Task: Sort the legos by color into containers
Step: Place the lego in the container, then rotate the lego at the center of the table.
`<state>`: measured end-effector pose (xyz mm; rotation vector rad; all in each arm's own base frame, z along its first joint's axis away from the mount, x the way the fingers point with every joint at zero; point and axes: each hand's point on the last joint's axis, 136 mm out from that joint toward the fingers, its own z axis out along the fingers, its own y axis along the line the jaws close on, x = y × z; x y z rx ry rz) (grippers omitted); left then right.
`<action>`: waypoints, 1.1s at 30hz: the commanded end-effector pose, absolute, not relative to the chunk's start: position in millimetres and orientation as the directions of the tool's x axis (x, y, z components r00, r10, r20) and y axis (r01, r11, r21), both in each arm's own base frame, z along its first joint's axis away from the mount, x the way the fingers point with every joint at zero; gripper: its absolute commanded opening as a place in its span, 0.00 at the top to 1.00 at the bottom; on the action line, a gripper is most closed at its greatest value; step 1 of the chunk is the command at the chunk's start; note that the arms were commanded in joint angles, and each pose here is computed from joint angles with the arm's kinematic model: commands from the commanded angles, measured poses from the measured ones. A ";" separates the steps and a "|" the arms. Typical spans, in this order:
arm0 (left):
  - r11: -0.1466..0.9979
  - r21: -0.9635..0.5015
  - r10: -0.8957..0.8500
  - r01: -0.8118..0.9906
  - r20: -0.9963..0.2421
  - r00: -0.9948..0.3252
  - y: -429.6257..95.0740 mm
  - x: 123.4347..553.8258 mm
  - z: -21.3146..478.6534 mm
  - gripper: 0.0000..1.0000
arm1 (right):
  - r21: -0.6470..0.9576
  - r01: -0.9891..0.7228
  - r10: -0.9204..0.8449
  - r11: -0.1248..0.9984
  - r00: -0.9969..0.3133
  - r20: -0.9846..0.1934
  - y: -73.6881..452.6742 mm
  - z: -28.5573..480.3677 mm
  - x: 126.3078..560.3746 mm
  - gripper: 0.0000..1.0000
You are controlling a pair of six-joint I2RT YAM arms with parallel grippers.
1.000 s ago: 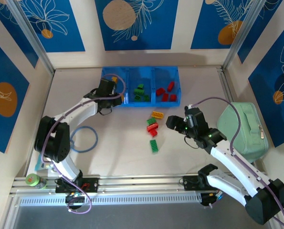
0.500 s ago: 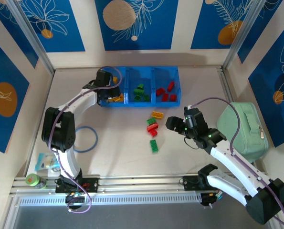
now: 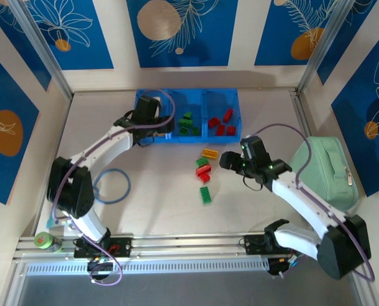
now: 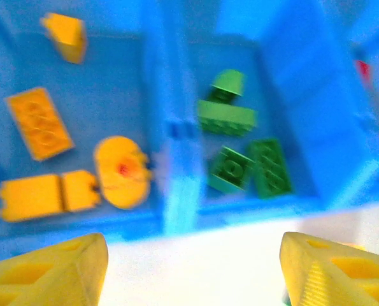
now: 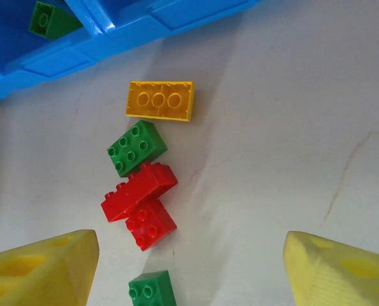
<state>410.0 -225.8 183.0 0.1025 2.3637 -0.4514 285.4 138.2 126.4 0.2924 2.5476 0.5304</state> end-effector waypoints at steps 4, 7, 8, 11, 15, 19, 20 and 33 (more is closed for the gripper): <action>0.877 -0.419 -0.078 0.233 -0.604 -0.793 -239.9 361.0 144.6 0.29 | 0.458 0.031 0.219 0.888 -0.906 -0.362 162.7 109.8 325.5 0.25; 0.867 -0.448 -0.096 0.218 -0.580 -0.809 -235.6 343.1 129.4 0.29 | 0.468 0.043 0.216 0.883 -0.922 -0.323 170.6 91.1 341.4 0.27; 0.869 -0.449 -0.101 0.207 -0.571 -0.815 -231.9 336.3 123.7 0.29 | 0.473 0.041 0.212 0.880 -0.925 -0.314 174.4 85.7 346.6 0.28; 0.877 -0.444 -0.116 0.184 -0.567 -0.815 -219.2 321.8 113.0 0.29 | 0.477 0.039 0.207 0.878 -0.930 -0.304 180.8 69.3 359.5 0.29; 0.892 -0.423 -0.123 0.157 -0.563 -0.817 -205.2 308.6 105.2 0.29 | 0.457 0.023 0.182 0.889 -0.934 -0.307 186.3 53.9 376.3 0.30; 0.908 -0.396 -0.128 0.136 -0.571 -0.811 -193.5 302.6 102.3 0.29 | 0.431 -0.003 0.144 0.902 -0.940 -0.308 194.0 45.7 387.0 0.30; 0.911 -0.390 -0.127 0.134 -0.574 -0.809 -191.7 301.5 102.2 0.29 | 0.427 -0.014 0.132 0.904 -0.941 -0.311 197.4 44.2 388.4 0.30; 0.933 -0.343 -0.119 0.112 -0.585 -0.802 -180.3 302.3 93.9 0.29 | 0.620 -0.386 -0.152 0.683 -0.905 -0.396 303.6 74.9 344.6 0.35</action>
